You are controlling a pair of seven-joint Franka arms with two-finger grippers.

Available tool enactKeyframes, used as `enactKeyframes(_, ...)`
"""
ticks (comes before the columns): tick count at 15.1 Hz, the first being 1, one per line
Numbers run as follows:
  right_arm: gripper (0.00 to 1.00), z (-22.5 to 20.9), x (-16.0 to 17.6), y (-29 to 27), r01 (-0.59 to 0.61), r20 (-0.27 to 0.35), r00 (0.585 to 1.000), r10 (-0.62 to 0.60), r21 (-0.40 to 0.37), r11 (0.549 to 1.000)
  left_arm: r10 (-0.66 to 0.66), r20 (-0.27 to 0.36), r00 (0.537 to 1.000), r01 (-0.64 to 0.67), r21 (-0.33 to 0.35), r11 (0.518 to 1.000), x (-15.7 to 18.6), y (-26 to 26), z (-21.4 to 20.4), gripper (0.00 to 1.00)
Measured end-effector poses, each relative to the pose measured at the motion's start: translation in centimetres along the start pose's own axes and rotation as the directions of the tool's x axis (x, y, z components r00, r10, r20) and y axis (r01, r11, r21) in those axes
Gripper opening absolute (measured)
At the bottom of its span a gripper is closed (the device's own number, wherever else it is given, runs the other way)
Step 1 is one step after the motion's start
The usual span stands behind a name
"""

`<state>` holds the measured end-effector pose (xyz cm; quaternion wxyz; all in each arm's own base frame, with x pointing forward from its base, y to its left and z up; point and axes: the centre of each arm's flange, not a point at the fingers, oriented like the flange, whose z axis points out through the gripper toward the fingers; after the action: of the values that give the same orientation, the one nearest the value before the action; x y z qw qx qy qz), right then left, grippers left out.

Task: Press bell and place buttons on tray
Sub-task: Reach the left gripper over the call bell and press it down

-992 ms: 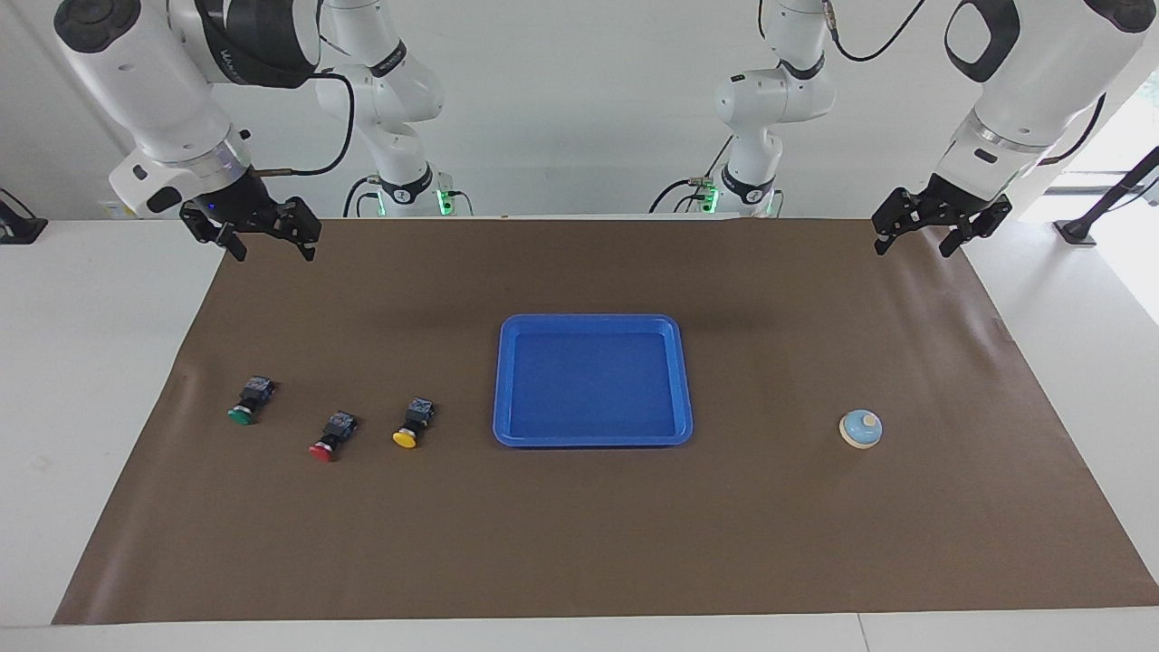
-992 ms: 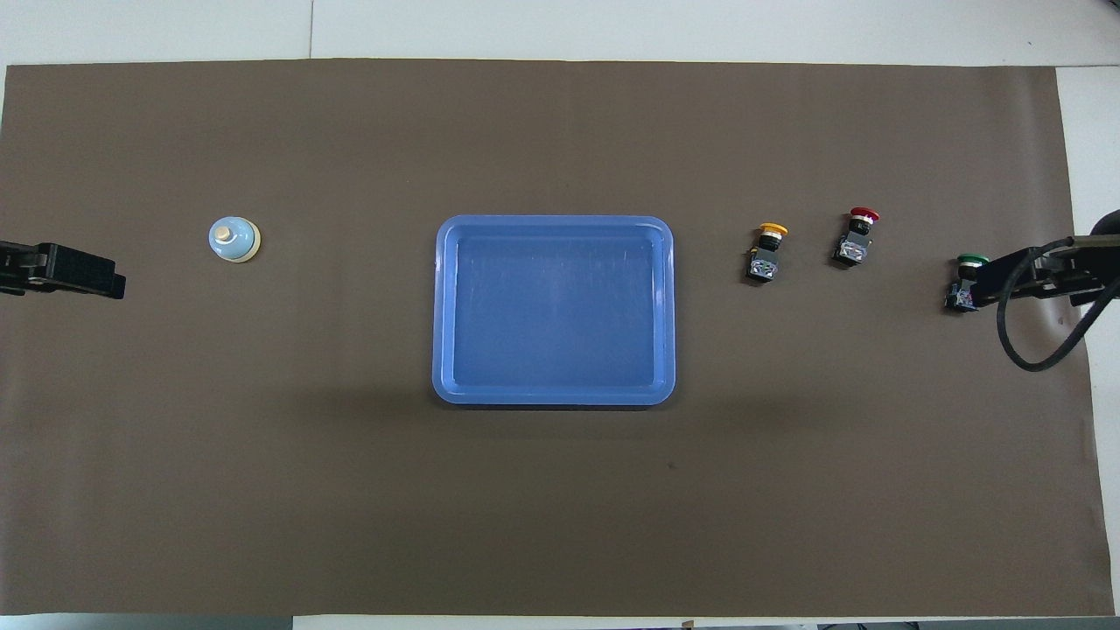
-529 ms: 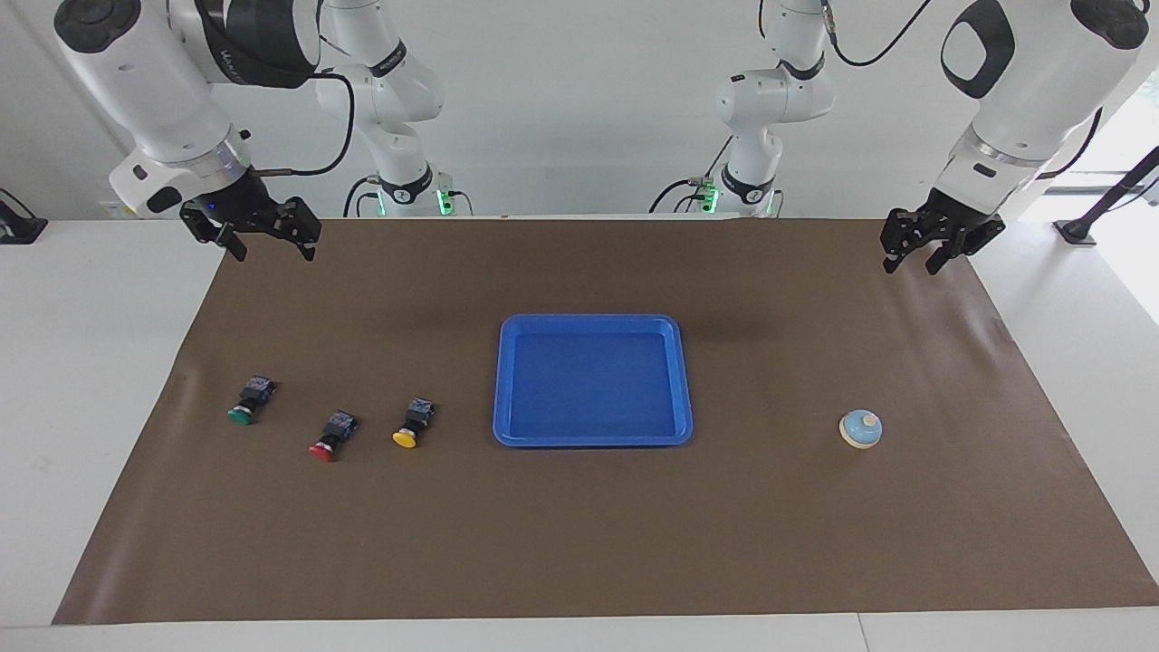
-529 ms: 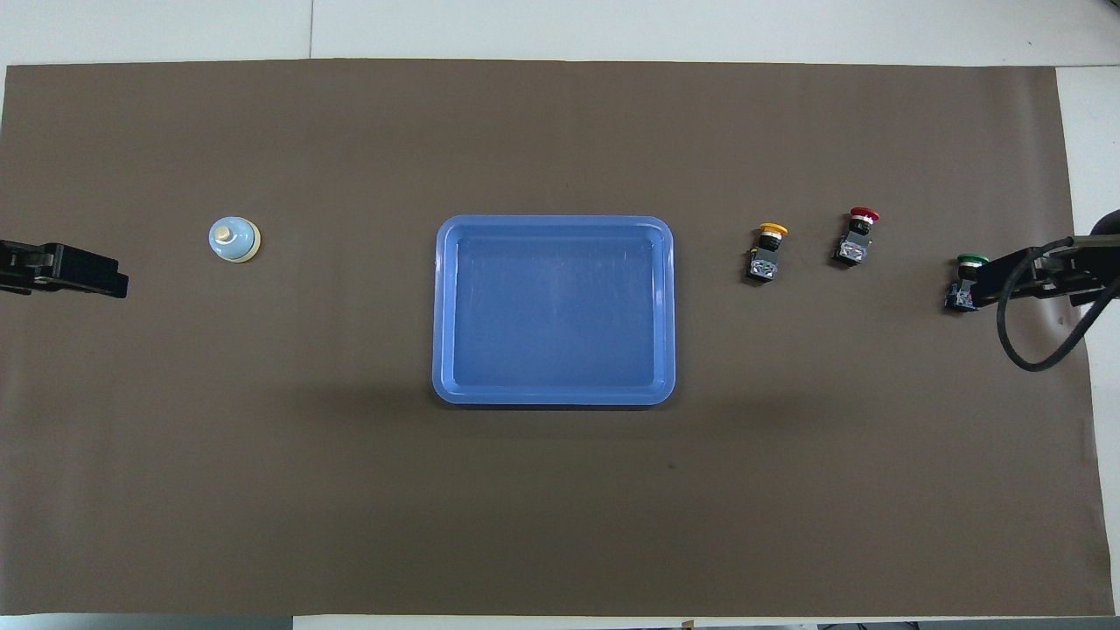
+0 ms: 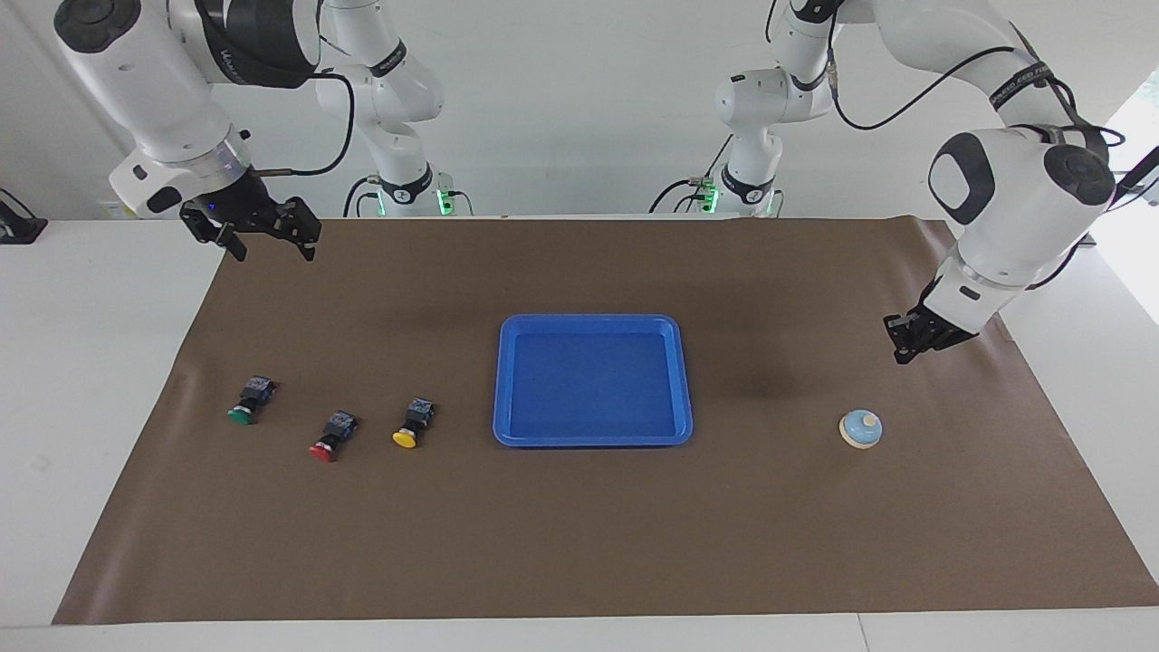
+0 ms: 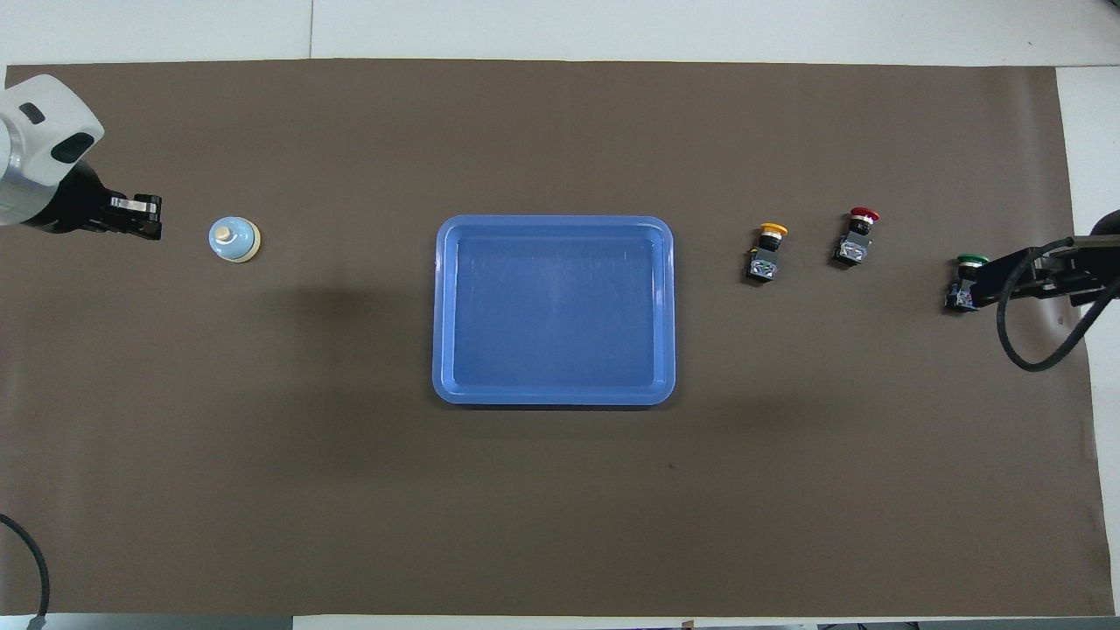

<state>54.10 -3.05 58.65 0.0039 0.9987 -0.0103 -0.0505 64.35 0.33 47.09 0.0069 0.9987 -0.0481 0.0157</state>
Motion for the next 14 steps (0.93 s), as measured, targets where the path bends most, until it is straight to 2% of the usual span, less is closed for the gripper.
enactKeyframes(7, 1.00, 0.0, 0.0, 0.0, 0.000, 0.000, 1.000, 0.000, 0.000, 1.000, -0.008, -0.014, 1.000, 0.008, 0.008, 1.000, 2.6, -1.3, 7.3, 0.01)
enactKeyframes(14, 1.00, 0.0, 0.0, 0.0, 0.000, 0.000, 1.000, 0.000, 0.000, 1.000, -0.007, -0.023, 1.000, 0.008, 0.009, 1.000, 2.0, -1.2, 10.6, 0.01)
